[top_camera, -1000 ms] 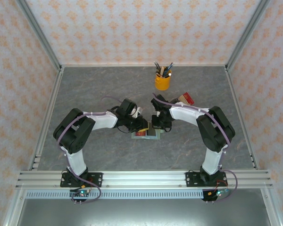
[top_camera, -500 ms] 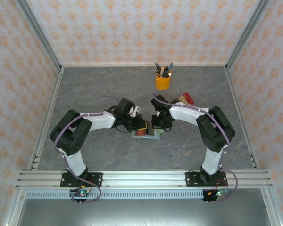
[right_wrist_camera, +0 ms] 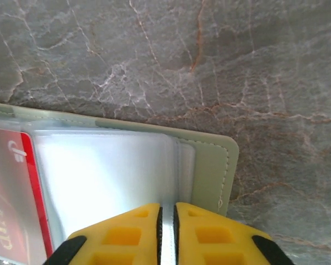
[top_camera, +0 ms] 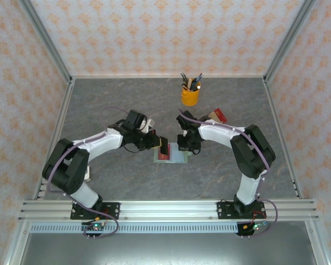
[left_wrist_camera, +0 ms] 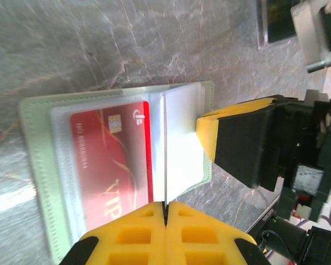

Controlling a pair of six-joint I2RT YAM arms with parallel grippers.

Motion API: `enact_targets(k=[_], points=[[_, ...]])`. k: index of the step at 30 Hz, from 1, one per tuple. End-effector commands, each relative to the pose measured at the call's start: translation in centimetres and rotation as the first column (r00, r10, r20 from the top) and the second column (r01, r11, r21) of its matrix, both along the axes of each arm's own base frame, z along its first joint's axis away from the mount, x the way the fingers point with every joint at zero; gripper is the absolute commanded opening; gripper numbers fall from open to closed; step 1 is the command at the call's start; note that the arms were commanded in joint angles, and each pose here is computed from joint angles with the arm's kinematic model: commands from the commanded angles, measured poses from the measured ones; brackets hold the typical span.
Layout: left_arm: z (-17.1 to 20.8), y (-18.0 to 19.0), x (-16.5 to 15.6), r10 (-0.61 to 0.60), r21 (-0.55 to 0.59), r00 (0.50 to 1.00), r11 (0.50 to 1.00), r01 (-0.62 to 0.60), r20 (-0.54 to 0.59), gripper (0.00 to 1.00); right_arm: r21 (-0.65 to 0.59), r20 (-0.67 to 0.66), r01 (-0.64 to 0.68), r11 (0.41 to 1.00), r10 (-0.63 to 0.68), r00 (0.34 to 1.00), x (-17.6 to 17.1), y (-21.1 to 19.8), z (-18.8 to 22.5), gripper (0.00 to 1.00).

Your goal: Take the credit cards out of the card holder

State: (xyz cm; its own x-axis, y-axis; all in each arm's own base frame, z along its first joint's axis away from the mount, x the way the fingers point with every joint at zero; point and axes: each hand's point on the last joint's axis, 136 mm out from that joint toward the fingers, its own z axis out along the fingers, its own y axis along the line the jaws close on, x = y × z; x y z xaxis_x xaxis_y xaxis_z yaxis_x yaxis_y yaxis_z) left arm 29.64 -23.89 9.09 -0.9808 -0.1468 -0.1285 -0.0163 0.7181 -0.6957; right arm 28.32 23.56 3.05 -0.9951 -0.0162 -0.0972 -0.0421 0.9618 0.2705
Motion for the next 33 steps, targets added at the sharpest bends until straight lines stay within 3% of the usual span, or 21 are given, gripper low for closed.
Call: enact_targets(k=[1,5,8,11,16,21,26,33], points=[[1.2,1.8,-0.6,0.009,0.036,0.999,0.999,-0.01,0.033,0.0,0.082,0.131,-0.002,0.997,-0.009,0.991,1.5,0.5,4.9,0.25],[4.7,1.4,0.0,0.073,-0.058,0.994,0.996,-0.068,0.081,0.0,0.241,0.252,0.015,0.97,-0.077,0.965,2.3,0.7,10.3,0.49],[7.3,0.9,0.5,0.128,-0.145,0.987,0.983,-0.113,0.099,0.0,0.399,0.276,-0.024,0.916,-0.095,0.957,2.1,1.6,13.5,0.67],[9.7,0.3,0.8,0.154,-0.235,0.982,0.964,-0.125,0.11,0.0,0.525,0.256,-0.048,0.85,-0.103,0.961,1.8,2.7,15.9,0.77],[13.5,-0.8,0.9,0.156,-0.368,0.979,0.925,-0.097,0.134,0.0,0.664,0.217,-0.08,0.743,-0.09,0.972,1.4,4.6,18.3,0.85],[15.6,-1.3,0.7,0.157,-0.444,0.978,0.892,-0.08,0.14,0.0,0.76,0.214,-0.11,0.641,-0.086,0.973,1.2,5.8,20.8,0.81],[16.0,-1.3,0.5,0.16,-0.464,0.977,0.882,-0.077,0.141,0.0,0.813,0.204,-0.131,0.567,-0.066,0.977,0.8,6.5,22.5,0.63],[15.4,-1.1,0.4,0.169,-0.446,0.978,0.89,-0.096,0.125,0.0,0.822,0.184,-0.113,0.559,-0.072,0.98,0.7,6.4,22.8,0.36]])
